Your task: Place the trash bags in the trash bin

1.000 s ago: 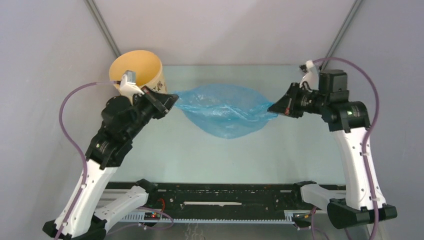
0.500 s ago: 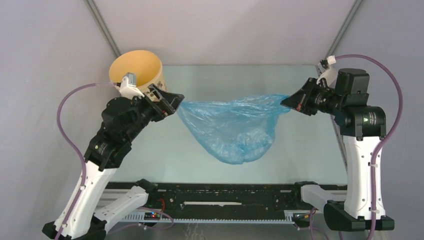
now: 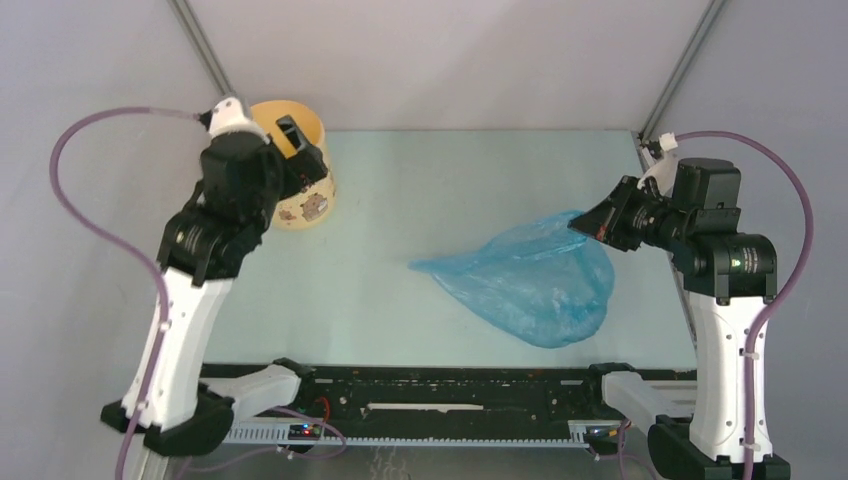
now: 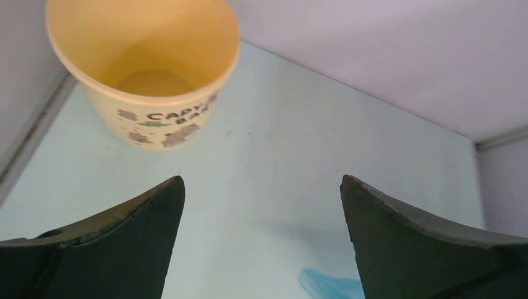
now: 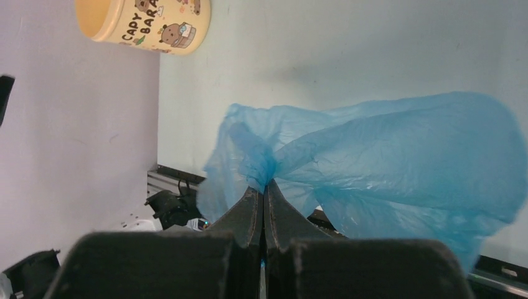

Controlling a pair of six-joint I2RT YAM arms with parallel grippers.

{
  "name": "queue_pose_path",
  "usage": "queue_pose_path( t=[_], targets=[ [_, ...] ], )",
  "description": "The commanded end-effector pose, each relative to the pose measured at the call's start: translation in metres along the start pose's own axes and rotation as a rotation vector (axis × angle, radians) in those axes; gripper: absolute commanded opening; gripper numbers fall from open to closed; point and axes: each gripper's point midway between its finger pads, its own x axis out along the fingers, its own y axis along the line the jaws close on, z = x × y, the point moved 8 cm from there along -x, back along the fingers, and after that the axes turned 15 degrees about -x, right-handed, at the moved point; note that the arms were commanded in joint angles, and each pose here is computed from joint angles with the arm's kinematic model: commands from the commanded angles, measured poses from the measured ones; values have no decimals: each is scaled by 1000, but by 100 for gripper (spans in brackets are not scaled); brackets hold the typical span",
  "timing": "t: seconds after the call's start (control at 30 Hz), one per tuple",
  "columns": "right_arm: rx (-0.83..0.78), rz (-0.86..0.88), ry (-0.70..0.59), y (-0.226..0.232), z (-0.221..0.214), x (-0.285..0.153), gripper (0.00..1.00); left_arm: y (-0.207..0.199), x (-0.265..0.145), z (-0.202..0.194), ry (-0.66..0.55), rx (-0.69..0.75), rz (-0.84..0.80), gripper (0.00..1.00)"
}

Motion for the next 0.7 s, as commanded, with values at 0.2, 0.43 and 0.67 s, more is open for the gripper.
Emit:
queue_pose_path(
  t=[0.2,0.43,0.67],
  targets=[
    [-19,55,-6,11,-5,-17,0,1,119,15,58,160,275,100],
    [-55,31,-22,12,0,-23,0,4,196,16,95,293,399,99],
    [-44,20,-18,11,2,-21,0,29,236,-3,209,280,411,89]
  ],
)
